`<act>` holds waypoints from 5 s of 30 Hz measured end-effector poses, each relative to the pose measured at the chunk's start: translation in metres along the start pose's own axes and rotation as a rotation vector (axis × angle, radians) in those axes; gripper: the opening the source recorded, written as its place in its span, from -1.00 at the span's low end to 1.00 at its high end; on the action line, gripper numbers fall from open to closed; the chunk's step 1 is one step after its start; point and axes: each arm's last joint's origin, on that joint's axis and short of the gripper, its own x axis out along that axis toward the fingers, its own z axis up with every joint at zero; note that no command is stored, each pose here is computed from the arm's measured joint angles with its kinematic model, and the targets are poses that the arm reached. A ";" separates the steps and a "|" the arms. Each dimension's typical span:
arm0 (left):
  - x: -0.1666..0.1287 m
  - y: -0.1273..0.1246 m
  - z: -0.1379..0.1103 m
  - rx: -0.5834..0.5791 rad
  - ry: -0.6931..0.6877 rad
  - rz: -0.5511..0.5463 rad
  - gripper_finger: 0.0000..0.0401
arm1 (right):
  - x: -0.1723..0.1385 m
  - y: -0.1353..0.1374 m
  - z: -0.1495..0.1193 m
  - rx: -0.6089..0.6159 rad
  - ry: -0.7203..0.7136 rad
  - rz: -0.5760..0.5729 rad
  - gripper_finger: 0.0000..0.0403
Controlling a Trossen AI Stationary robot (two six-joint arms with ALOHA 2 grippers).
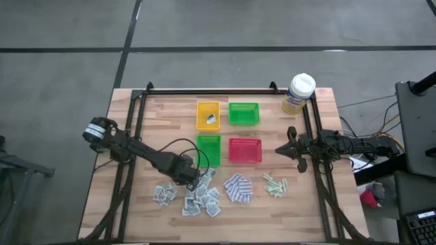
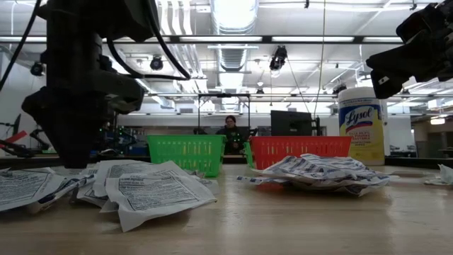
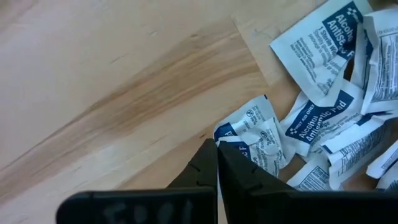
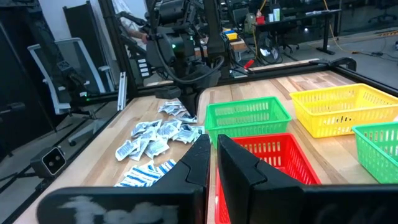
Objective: Pick & Place First Aid Supplies
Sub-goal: Put the blue alcohol pad into the yellow bin
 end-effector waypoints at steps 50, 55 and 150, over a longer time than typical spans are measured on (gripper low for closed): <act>-0.015 0.011 0.006 -0.057 0.028 0.047 -0.52 | 0.000 0.000 0.000 0.000 0.000 0.000 -0.86; -0.015 0.012 0.007 -0.075 0.017 0.051 -0.52 | 0.000 0.000 0.000 0.000 0.000 0.000 -0.86; -0.102 0.048 0.112 -0.099 -0.522 0.092 -1.00 | 0.000 0.000 0.000 0.000 0.000 0.000 -0.86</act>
